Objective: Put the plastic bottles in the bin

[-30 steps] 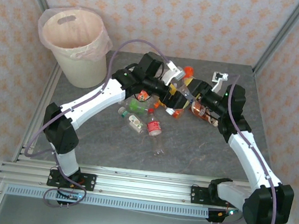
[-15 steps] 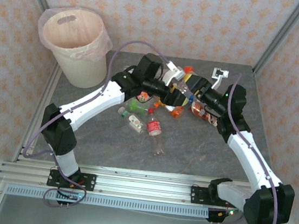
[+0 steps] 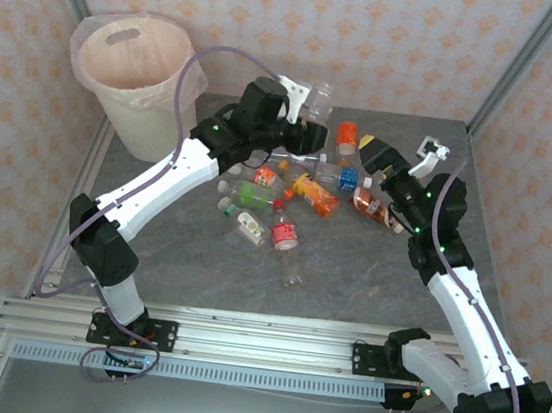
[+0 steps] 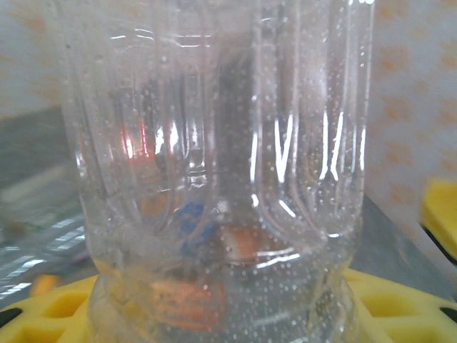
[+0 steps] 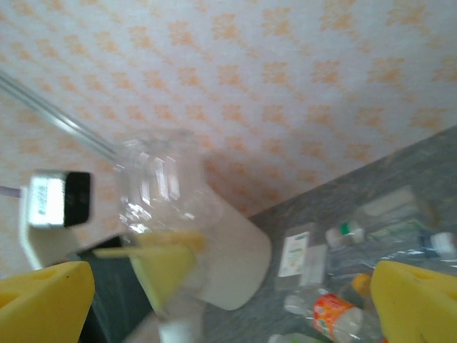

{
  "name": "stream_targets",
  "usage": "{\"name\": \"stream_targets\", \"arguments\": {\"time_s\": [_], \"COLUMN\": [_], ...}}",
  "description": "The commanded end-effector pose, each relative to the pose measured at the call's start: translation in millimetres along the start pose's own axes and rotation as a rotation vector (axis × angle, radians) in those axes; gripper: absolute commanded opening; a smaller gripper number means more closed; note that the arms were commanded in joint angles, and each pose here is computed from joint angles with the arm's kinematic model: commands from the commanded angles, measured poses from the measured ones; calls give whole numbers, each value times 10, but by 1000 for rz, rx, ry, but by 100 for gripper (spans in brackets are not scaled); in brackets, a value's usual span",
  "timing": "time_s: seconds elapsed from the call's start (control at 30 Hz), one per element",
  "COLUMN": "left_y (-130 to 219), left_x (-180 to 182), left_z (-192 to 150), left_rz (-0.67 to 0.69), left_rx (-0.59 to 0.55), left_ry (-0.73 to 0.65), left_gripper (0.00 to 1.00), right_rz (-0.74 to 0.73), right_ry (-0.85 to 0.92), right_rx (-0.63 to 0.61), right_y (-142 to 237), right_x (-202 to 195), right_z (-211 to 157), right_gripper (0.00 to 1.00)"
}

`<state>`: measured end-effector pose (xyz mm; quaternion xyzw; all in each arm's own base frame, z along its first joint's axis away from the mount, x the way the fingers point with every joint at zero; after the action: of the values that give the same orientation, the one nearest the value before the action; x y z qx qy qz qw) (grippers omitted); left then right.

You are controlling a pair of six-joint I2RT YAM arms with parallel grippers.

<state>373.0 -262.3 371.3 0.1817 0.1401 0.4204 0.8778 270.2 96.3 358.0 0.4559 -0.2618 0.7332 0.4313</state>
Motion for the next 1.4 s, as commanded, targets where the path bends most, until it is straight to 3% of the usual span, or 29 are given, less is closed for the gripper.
{"name": "stream_targets", "arguments": {"time_s": [0.0, 0.23, 0.47, 0.83, 1.37], "left_y": [203, 689, 1027, 1353, 1410], "left_x": [474, 1086, 1480, 2316, 3535], "left_z": [73, 202, 331, 202, -264], "left_rz": [352, 844, 1080, 1389, 1499], "left_rx": [-1, -28, -48, -65, 61], "left_ry": [86, 163, 193, 272, 479], "left_gripper": [53, 52, 53, 52, 54], "right_rz": [-125, -559, -712, -661, -666], "right_ry": [50, 8, -40, -99, -143], "right_rx": [-73, -227, -162, -155, -102], "right_y": [57, 318, 465, 461, 453], "right_x": [-193, -719, -1012, -998, -1057], "right_z": [27, 108, -61, -99, -188], "right_gripper": [99, 99, 99, 100, 99]}}
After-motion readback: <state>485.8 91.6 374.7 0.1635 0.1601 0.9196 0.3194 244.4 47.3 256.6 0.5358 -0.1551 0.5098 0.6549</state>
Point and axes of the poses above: each hand's point on the last joint's axis, 136 mm out from that joint toward the fingers, its own y axis back along the fingers, its own x axis along the line the jaws close on, z = x × y, the point moved 7 cm from there along y, back along the fingers, and after that the axes turned 15 degrees about -y, right-handed, at the moved point
